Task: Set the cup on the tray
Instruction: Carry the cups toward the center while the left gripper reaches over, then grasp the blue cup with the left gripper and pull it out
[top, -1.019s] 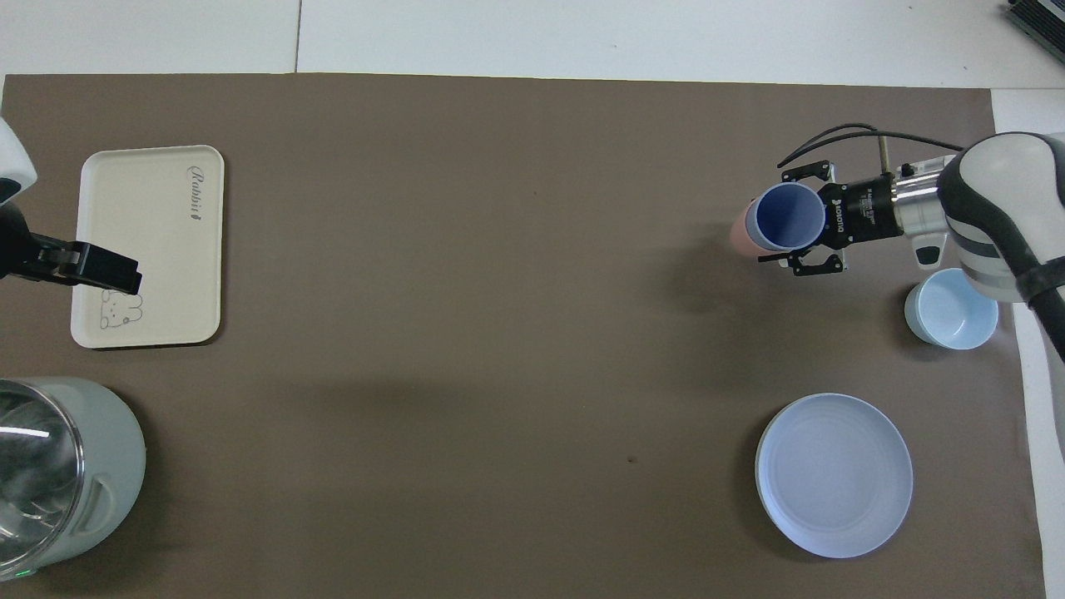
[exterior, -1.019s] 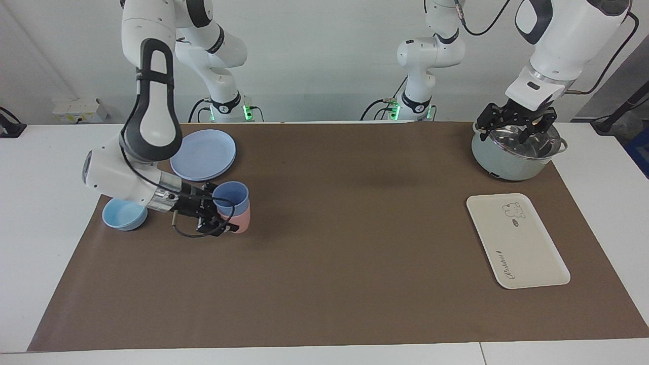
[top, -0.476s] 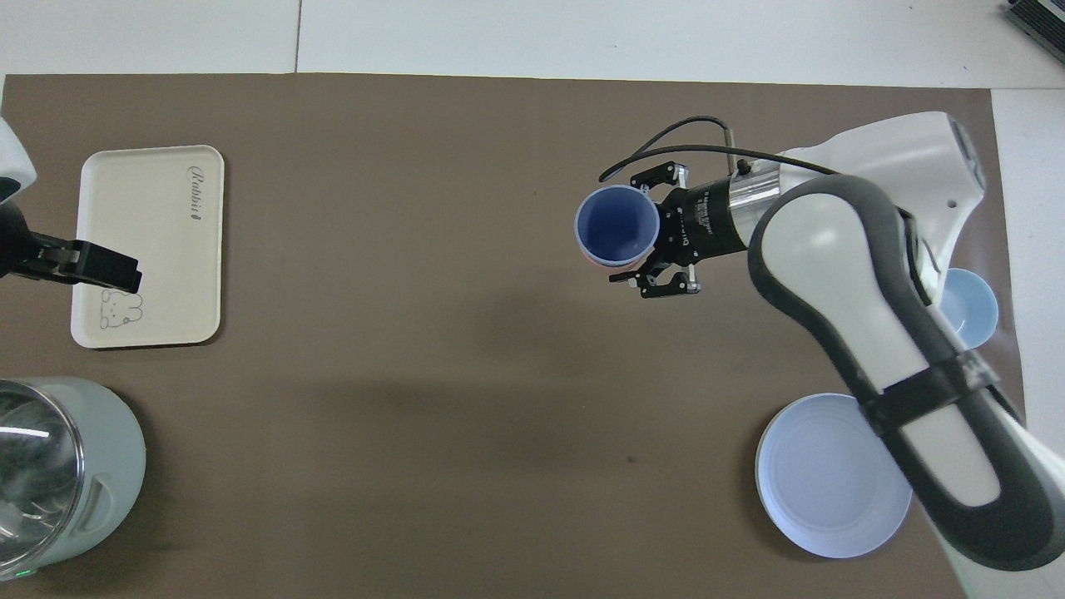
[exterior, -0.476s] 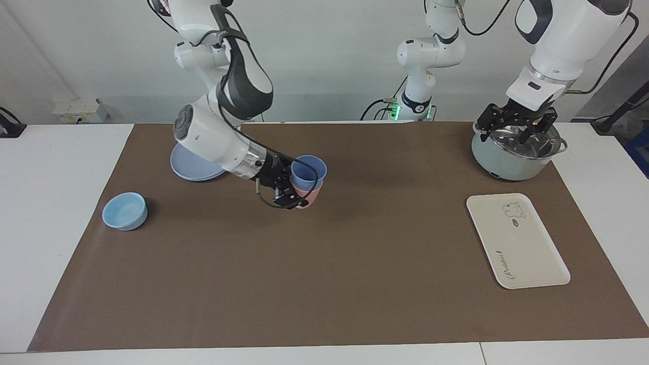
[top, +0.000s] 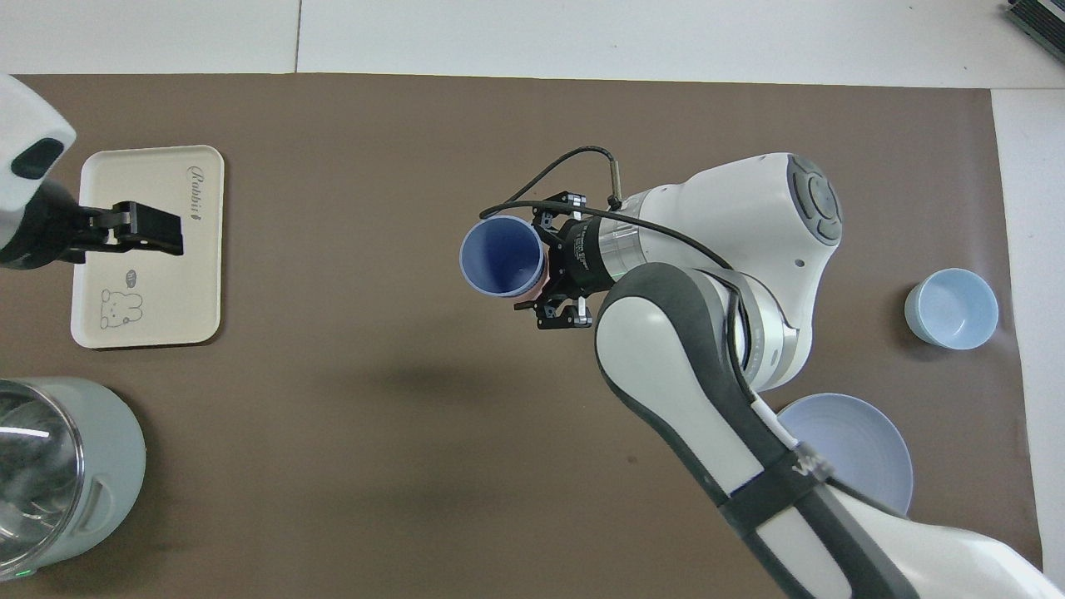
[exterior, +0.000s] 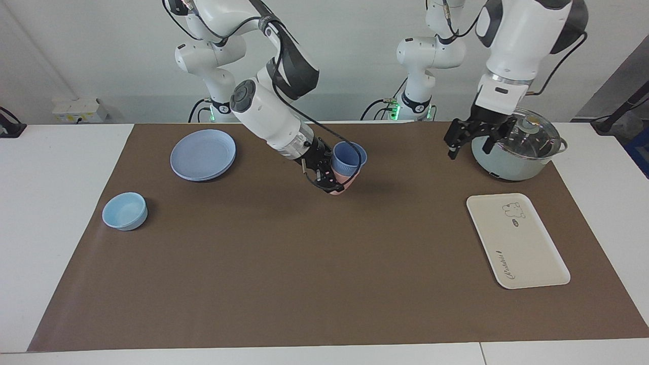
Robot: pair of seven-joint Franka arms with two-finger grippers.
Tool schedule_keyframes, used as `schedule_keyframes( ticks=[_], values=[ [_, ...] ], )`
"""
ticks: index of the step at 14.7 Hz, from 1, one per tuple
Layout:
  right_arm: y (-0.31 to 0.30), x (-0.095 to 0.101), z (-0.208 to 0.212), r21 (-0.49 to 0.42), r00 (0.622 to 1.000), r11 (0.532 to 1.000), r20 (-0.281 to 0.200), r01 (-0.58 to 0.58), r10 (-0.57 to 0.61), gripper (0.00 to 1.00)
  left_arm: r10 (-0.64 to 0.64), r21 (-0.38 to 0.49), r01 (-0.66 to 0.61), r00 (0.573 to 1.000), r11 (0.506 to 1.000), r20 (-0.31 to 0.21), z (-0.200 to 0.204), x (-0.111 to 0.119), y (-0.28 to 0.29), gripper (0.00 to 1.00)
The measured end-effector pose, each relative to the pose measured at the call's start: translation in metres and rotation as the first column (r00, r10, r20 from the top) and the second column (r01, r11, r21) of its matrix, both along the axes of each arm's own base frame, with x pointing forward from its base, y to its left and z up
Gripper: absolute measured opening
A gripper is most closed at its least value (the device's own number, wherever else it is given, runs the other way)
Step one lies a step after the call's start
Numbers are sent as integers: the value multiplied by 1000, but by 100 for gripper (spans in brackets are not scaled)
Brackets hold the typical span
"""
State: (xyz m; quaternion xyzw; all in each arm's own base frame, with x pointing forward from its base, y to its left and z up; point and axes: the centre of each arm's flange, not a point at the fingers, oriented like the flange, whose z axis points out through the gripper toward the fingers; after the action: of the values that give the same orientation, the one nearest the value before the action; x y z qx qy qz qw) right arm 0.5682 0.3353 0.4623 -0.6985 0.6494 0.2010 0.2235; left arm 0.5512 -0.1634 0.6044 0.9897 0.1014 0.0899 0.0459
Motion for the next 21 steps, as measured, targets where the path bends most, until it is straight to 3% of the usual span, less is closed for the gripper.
schedule_keyframes(
  ticks=[4, 8, 14, 21],
  values=[
    [2, -1, 1, -9, 1000, 1000, 8, -8, 8, 80, 72, -96, -70, 997, 993, 16, -5, -31, -86, 100],
    [1, 0, 1, -10, 1000, 1000, 8, -6, 6, 80, 91, -155, -93, 996, 984, -18, -9, -60, -124, 100],
    [0, 0, 1, -12, 1000, 1000, 9, -5, 6, 80, 115, -244, -105, 993, 964, 28, -28, -67, -135, 96],
    [-3, 2, 1, -15, 1000, 1000, 11, 0, 0, 80, 136, -316, -125, 991, 941, 12, -34, -73, -141, 14]
  ],
)
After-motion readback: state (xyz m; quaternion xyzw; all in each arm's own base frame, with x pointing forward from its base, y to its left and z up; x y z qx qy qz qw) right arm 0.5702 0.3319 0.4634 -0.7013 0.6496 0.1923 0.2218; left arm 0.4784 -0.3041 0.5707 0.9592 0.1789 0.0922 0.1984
